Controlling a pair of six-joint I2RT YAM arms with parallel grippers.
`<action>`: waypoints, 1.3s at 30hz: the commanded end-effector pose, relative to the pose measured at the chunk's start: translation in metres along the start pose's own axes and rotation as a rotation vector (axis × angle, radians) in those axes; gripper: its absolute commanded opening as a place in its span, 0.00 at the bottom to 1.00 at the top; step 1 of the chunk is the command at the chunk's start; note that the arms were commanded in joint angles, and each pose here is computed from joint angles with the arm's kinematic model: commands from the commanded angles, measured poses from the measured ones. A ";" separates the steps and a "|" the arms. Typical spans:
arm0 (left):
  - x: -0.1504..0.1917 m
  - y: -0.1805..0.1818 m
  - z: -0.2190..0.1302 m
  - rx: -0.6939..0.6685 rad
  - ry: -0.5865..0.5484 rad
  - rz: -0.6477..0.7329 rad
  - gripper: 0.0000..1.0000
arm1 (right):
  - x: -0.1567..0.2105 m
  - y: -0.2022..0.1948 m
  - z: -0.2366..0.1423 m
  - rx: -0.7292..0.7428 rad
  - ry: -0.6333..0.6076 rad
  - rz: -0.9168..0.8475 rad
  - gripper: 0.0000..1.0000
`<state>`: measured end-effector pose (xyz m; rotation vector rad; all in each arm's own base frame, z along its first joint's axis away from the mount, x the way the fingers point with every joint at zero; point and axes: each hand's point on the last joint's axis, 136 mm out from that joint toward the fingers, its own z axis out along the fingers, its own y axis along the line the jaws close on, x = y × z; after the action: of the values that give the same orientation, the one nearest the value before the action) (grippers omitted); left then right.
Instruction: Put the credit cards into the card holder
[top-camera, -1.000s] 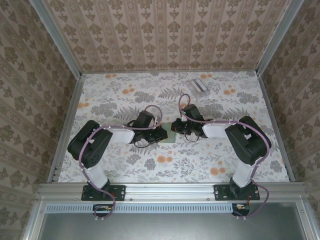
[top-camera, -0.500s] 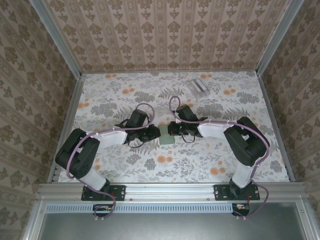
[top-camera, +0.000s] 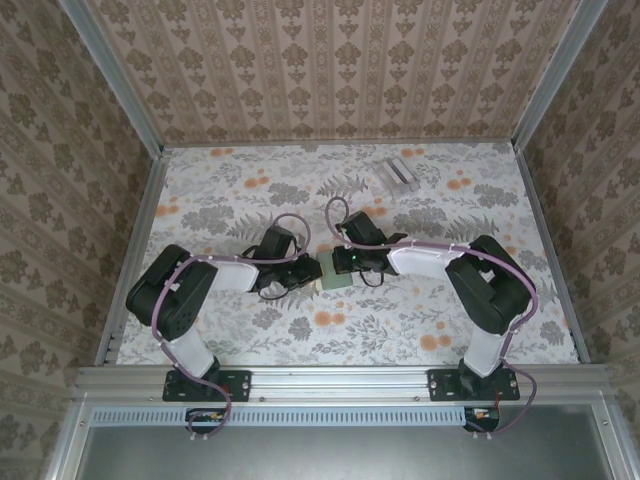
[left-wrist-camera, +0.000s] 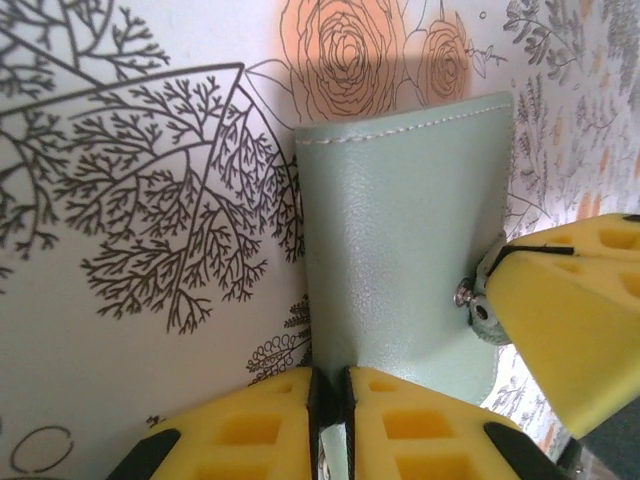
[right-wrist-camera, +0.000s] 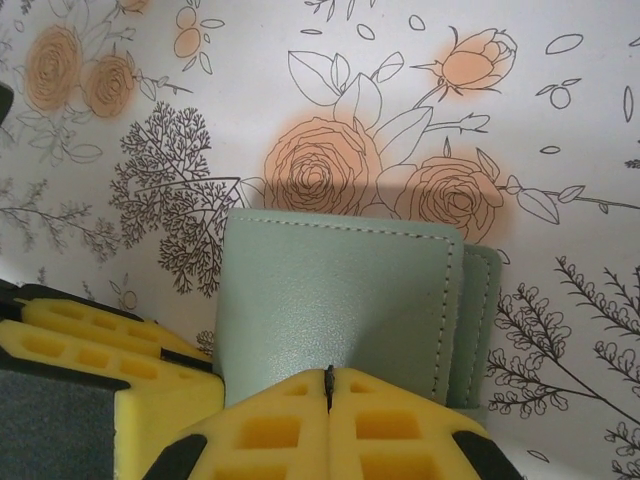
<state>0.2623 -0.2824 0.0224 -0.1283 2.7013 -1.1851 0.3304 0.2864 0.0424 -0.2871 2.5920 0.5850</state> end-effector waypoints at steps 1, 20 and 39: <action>0.014 0.025 0.007 -0.042 0.029 -0.072 0.15 | 0.016 -0.005 0.008 0.089 0.041 -0.090 0.08; 0.019 0.029 0.000 0.019 0.013 -0.132 0.15 | 0.048 -0.019 0.028 0.237 0.030 -0.196 0.03; 0.023 0.039 -0.008 0.040 -0.029 -0.177 0.15 | 0.098 -0.058 0.037 0.162 -0.085 -0.175 0.00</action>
<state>0.2616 -0.2735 0.0266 -0.2948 2.5410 -1.3863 0.3279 0.2914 0.0307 -0.3401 2.2114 0.4419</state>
